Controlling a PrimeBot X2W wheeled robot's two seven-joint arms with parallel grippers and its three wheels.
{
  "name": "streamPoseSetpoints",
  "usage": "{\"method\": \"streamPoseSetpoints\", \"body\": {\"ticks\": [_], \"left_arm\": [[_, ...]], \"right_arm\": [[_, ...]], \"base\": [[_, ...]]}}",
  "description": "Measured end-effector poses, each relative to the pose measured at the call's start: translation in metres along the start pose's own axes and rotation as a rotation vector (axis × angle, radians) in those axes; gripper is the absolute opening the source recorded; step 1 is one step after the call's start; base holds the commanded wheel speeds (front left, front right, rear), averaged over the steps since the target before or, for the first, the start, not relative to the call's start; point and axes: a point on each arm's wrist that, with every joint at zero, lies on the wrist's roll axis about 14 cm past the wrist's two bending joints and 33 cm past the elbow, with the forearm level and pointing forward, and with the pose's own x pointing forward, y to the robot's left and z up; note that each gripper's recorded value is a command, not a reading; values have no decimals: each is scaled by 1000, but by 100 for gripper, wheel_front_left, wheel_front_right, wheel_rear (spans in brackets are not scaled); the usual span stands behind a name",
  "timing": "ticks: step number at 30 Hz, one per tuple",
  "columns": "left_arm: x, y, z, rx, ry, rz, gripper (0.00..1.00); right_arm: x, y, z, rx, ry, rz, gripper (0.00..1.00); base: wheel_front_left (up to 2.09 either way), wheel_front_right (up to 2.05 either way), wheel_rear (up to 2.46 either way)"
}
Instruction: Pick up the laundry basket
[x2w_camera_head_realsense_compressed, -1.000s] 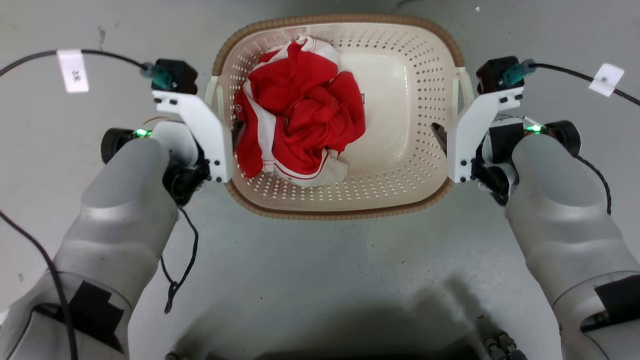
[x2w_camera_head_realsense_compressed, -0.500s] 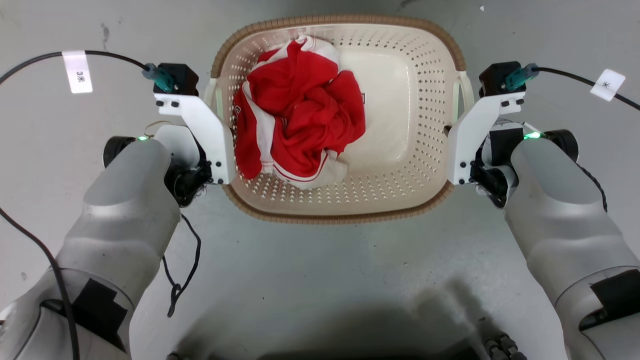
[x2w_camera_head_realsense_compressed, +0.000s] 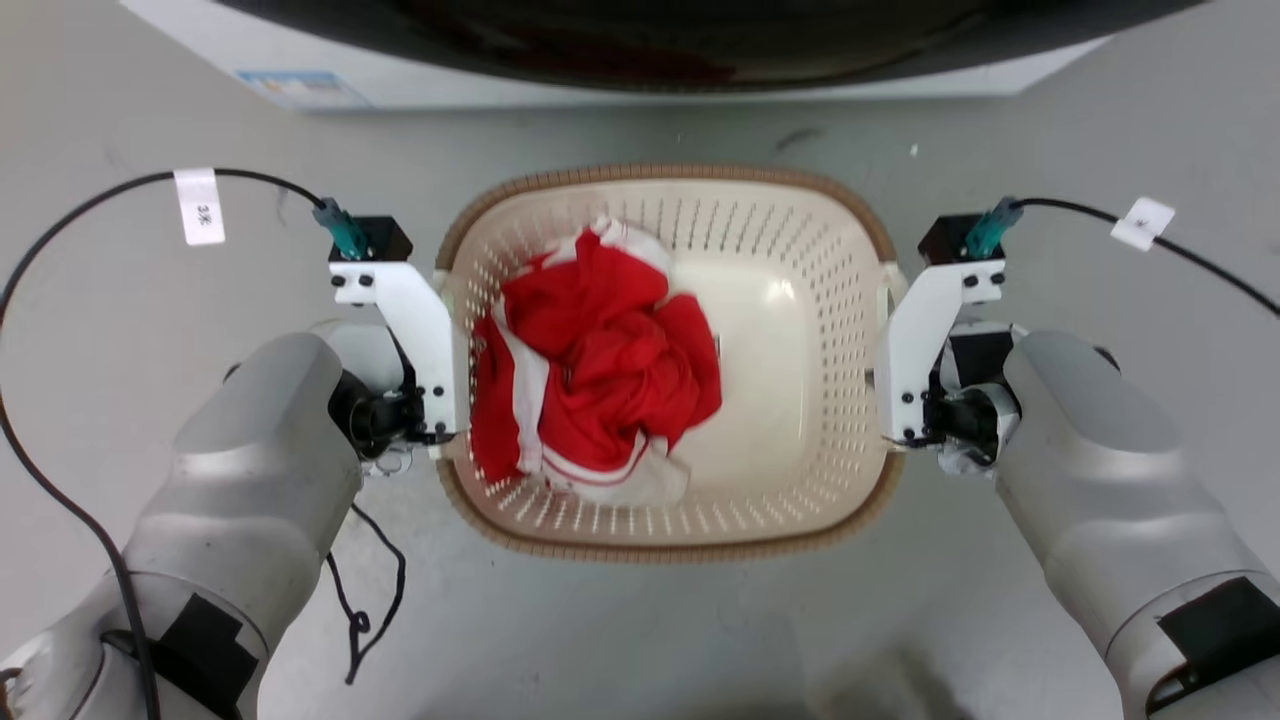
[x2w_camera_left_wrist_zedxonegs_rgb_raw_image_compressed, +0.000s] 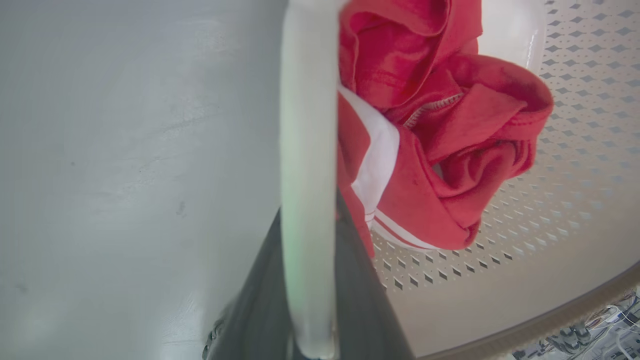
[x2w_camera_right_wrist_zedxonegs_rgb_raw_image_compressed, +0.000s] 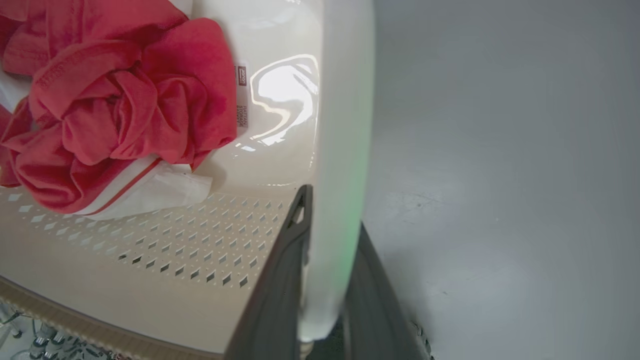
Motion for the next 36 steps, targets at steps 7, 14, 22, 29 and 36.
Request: {"method": "streamPoseSetpoints", "body": {"ticks": [7,14,22,29,36], "left_arm": [[-42,-15,-5,-10,20,-9,0],[-84,-29,-10,-14,11,-15,0],[-133,-49,-27,-12,-21,-22,0],[-160,-63,-37,3,-63,-24,0],[-181,-74,-48,19,-101,-24,0]], "right_arm": [[-41,12,-7,7,55,14,0],[-82,23,-12,6,64,20,0],[-136,35,-19,-10,29,13,0],[-165,40,-30,-15,-9,8,0],[-186,43,-43,-18,-48,2,0]], "base": [[0,0,0],[0,0,0],[0,0,0],[0,0,0],[0,0,0]]}}
